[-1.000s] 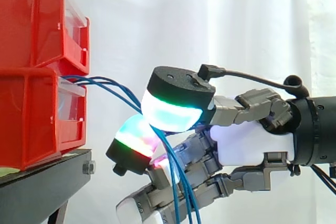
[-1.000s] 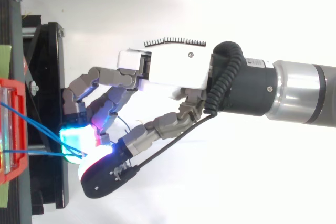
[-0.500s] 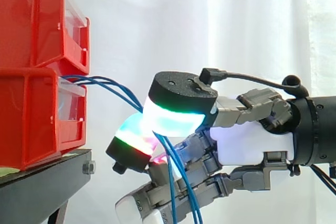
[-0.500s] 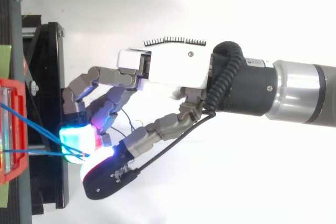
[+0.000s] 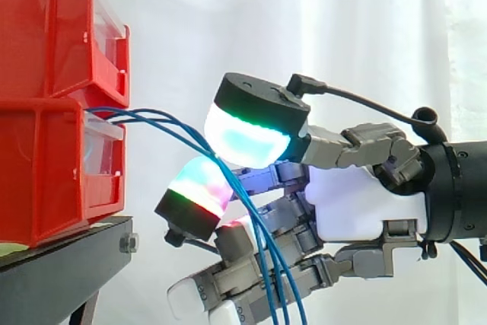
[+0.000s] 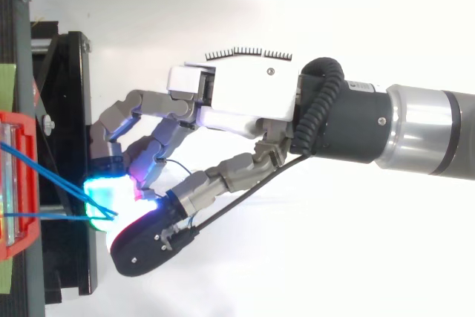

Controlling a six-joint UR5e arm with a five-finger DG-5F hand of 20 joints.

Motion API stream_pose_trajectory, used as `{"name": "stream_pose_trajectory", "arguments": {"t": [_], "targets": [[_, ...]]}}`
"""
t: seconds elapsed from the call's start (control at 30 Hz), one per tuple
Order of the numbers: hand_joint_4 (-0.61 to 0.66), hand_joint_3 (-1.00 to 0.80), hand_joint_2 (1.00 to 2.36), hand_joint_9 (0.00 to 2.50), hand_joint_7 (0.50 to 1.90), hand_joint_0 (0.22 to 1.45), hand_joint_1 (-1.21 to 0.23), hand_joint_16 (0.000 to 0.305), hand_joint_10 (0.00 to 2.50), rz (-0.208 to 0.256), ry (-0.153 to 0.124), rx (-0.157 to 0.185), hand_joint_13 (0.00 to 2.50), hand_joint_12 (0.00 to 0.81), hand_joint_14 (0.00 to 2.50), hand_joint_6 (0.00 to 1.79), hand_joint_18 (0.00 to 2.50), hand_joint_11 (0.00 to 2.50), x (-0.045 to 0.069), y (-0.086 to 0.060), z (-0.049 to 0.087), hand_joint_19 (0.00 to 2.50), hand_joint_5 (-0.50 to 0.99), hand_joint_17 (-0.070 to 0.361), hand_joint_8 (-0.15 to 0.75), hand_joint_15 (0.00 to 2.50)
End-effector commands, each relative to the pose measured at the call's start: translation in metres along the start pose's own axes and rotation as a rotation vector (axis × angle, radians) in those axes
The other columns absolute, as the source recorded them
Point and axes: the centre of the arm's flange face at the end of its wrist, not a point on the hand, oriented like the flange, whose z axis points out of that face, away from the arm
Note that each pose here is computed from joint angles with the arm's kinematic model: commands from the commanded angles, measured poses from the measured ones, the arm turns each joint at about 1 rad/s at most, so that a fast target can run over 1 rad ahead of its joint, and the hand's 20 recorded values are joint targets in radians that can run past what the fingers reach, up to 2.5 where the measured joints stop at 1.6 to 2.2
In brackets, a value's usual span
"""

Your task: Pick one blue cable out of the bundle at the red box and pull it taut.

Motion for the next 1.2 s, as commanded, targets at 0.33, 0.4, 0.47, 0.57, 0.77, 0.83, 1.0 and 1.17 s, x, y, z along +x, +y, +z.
{"name": "stream_pose_trajectory", "arguments": {"t": [0.33,0.4,0.47,0.57,0.77,0.83,1.0,1.17], "targets": [[0.18,-0.37,1.01,1.13,1.21,0.64,-0.86,0.049,0.02,0.002,0.001,-0.004,0.75,0.371,0.01,0.89,0.68,1.13,0.0002,0.0003,0.0003,0.44,-0.13,0.111,0.371,0.40],[0.15,-0.28,1.01,1.13,1.23,0.65,-0.88,0.049,0.02,0.001,0.001,-0.004,0.75,0.371,0.02,0.90,0.70,1.15,0.0002,0.0003,0.0003,0.44,-0.13,0.111,0.369,0.40],[0.12,-0.23,1.02,1.14,1.23,0.65,-0.89,0.049,0.02,0.002,0.001,-0.004,0.76,0.371,0.01,0.91,0.70,1.15,0.0002,0.0003,0.0003,0.43,-0.13,0.111,0.373,0.40],[0.07,-0.20,1.02,1.13,1.19,0.68,-0.90,0.049,0.01,0.000,0.001,-0.002,0.76,0.372,0.01,0.93,0.71,1.16,0.0001,-0.0005,0.0000,0.42,-0.14,0.111,0.369,0.39],[0.03,-0.32,1.01,1.06,1.09,0.78,-0.97,0.049,0.01,0.002,-0.001,-0.002,0.73,0.365,0.01,0.94,0.69,1.15,-0.0011,-0.0005,0.0001,0.38,-0.17,0.111,0.353,0.39],[0.04,-0.38,1.01,1.04,1.06,0.79,-0.97,0.049,0.01,0.002,0.001,-0.002,0.73,0.368,0.01,0.94,0.67,1.14,0.0001,-0.0005,0.0000,0.37,-0.17,0.110,0.346,0.38],[0.08,-0.49,1.00,1.02,1.04,0.83,-0.97,0.048,0.02,0.002,0.002,-0.002,0.72,0.365,0.01,0.94,0.66,1.13,0.0002,-0.0005,0.0000,0.36,-0.18,0.109,0.343,0.37],[0.11,-0.50,1.00,1.02,0.99,0.81,-0.97,0.048,0.01,0.002,0.001,-0.002,0.72,0.364,0.01,0.94,0.68,1.12,0.0001,-0.0005,0.0000,0.33,-0.18,0.108,0.345,0.37]]}}
